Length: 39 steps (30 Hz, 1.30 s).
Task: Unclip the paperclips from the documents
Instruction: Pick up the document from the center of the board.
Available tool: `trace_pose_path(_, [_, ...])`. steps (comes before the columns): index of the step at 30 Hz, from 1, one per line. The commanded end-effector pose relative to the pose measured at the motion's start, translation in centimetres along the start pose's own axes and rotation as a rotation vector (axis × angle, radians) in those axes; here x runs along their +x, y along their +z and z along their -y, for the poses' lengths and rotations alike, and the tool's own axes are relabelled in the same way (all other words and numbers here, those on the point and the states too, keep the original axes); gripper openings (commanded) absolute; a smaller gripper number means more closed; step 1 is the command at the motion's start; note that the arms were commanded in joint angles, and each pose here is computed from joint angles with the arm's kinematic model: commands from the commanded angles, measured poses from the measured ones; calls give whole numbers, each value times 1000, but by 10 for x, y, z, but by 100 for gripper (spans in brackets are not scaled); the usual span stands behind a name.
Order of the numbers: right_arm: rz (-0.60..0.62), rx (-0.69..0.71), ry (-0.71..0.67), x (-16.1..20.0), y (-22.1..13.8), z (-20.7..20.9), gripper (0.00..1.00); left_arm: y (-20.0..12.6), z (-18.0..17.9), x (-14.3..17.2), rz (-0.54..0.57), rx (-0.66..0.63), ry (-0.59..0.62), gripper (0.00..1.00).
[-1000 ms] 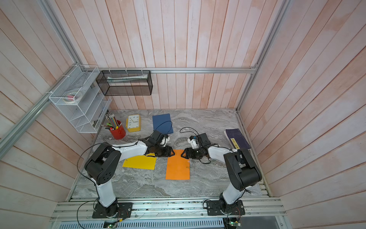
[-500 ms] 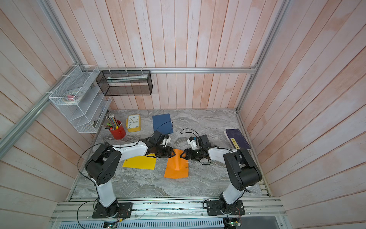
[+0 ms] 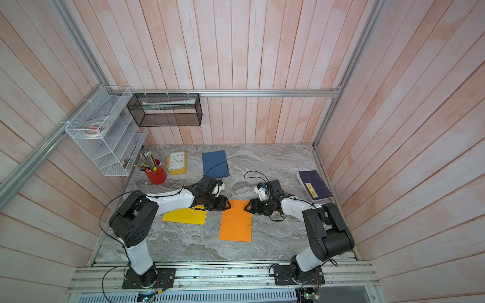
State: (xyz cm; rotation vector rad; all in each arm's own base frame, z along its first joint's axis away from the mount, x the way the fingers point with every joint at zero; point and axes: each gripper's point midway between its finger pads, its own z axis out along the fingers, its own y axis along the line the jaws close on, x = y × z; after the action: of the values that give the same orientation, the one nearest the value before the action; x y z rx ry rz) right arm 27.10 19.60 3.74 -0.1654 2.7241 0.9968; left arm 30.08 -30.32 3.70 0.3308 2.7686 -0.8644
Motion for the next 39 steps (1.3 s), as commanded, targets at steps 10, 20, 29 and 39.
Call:
trace_pose_path(10, [-161,73,85,57,19,19,62,1,-5,45,-117,-18,-24,58])
trace_pose_path(20, [-171,20,95,58,32,12,64,8,-8,51,-141,-21,-27,56])
trace_pose_path(29, [-137,-23,89,52,34,6,61,7,-6,50,-137,-18,-23,56])
trace_pose_path(39, [-164,-71,43,52,40,-9,66,7,0,47,-134,1,-8,55])
